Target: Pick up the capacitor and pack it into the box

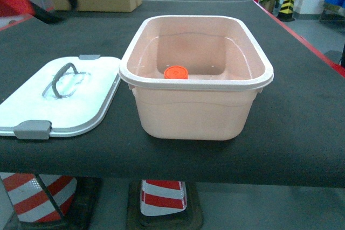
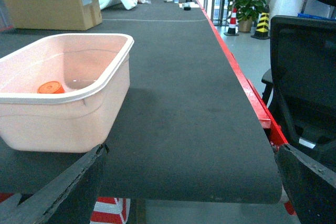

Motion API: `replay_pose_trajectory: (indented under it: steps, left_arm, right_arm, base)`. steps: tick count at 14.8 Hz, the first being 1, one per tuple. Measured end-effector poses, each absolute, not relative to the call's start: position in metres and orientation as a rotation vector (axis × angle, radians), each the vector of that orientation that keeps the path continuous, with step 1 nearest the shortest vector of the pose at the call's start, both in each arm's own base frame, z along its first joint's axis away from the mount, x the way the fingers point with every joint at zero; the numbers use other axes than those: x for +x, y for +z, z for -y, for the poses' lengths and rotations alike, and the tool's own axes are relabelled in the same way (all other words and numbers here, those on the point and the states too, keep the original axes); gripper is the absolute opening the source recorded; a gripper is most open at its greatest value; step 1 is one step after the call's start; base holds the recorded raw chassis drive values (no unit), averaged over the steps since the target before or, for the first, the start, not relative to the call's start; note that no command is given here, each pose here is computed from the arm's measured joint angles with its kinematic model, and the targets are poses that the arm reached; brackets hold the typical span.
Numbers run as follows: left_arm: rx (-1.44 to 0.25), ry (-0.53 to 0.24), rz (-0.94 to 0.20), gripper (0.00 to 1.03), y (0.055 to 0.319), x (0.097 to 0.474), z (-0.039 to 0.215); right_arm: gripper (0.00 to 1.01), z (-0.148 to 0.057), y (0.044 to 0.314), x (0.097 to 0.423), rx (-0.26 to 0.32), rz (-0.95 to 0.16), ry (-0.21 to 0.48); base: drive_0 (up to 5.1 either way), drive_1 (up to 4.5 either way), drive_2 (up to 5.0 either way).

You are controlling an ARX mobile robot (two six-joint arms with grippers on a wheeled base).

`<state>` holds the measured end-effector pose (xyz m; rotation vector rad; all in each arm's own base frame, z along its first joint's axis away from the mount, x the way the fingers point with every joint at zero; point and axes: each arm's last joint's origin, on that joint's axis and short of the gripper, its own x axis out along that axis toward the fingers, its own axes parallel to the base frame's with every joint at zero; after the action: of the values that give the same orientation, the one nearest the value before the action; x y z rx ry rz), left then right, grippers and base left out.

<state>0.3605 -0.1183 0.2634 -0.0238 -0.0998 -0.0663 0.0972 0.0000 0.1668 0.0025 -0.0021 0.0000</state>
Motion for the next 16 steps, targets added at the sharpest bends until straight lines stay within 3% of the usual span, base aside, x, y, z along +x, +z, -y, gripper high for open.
replay_pose_trajectory:
  steps: [5,9,10,12,14,15,16]
  left_arm:
    - [-0.036,0.005,0.153,0.98,0.278,0.346,0.081]
    - [-0.018,0.075,0.156,0.98,0.271,0.340,0.047]
    - [0.007,0.109,0.120,0.98,0.257,0.342,0.031]
    - [0.032,0.189,-0.011,0.98,0.202,0.362,0.001]
    - [0.051,0.154,-0.223,0.98,0.109,0.437,-0.001]
    - [0.057,0.145,-0.272,0.98,0.081,0.464,-0.002]
    - [0.056,0.139,-0.277,0.98,0.080,0.470,-0.003]
  right_arm:
    - [0.98,0.000,0.167,0.097,0.002,0.002,0.000]
    - [0.98,0.000,0.167,0.097,0.002,0.002,0.000]
    - [0.98,0.000,0.167,0.097,0.002,0.002,0.000]
    - [0.98,0.000,0.167,0.097,0.002,0.002,0.000]
    - [0.98,0.000,0.167,0.097,0.002,0.002,0.000]
    - [0.98,0.000,0.167,0.097,0.002,0.002,0.000]
    - [0.98,0.000,0.167,0.097,0.002,0.002,0.000]
  base:
    - [0.0,0.00,0.0]
    - [0.0,0.00,0.0]
    - [0.0,0.00,0.0]
    - [0.0,0.00,0.0]
    - [0.0,0.00,0.0]
    - [0.0,0.00,0.0]
    - [0.0,0.00,0.0]
